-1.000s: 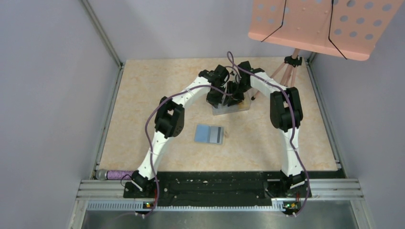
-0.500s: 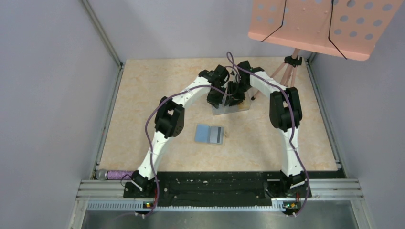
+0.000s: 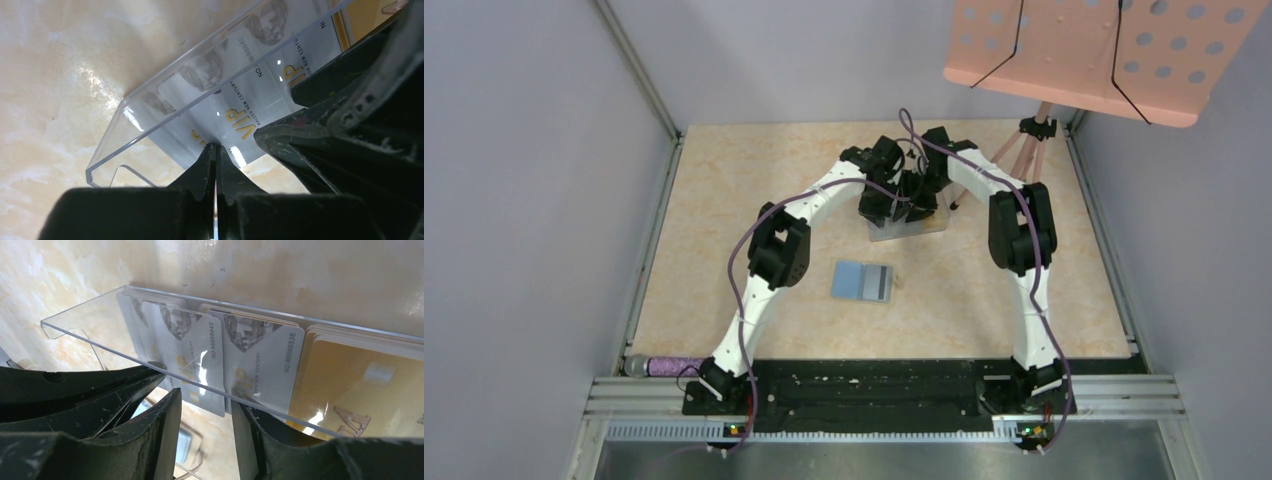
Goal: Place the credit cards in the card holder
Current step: Pick up the credit card from the storage box.
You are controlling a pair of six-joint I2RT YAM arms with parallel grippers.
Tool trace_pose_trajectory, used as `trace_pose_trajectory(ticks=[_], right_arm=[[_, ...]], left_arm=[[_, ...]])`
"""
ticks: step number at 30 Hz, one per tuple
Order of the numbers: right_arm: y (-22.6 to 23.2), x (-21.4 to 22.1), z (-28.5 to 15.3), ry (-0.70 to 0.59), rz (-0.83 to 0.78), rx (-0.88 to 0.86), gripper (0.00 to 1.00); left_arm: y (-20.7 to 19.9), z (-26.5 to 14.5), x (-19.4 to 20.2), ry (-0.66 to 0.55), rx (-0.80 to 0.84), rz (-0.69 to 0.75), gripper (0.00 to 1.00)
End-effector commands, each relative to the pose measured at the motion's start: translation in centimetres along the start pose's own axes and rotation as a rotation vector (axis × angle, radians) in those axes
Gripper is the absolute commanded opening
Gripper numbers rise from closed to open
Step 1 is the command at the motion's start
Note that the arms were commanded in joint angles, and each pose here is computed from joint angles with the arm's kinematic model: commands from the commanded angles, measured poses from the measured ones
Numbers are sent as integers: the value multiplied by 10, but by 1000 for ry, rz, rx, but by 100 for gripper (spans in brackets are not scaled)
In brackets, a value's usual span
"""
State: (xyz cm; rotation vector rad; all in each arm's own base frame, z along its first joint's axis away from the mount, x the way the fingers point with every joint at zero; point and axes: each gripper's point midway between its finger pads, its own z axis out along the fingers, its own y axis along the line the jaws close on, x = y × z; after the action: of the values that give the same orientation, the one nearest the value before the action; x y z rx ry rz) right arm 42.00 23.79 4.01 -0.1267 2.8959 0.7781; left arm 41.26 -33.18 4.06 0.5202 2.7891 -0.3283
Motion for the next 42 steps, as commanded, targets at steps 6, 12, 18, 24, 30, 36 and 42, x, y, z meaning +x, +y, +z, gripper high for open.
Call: trace_pose_trajectory(ticks=[6, 12, 18, 24, 30, 36, 42], right_arm=[[-6, 25, 46, 115, 49, -118, 43], [19, 17, 34, 79, 85, -270, 41], [32, 1, 12, 9, 85, -336, 28], [39, 1, 12, 7, 103, -395, 18], [36, 10, 22, 39, 105, -404, 16], [37, 19, 33, 69, 81, -375, 18], [27, 12, 25, 34, 36, -260, 0]], left_arm=[[-8, 16, 24, 90, 28, 20, 0], [-7, 19, 28, 105, 30, 19, 0], [-7, 20, 30, 107, 29, 22, 0], [-6, 19, 30, 105, 27, 22, 0], [-8, 20, 31, 105, 36, 20, 0], [-8, 18, 29, 95, 34, 23, 0], [-7, 4, 17, 44, 27, 17, 6]])
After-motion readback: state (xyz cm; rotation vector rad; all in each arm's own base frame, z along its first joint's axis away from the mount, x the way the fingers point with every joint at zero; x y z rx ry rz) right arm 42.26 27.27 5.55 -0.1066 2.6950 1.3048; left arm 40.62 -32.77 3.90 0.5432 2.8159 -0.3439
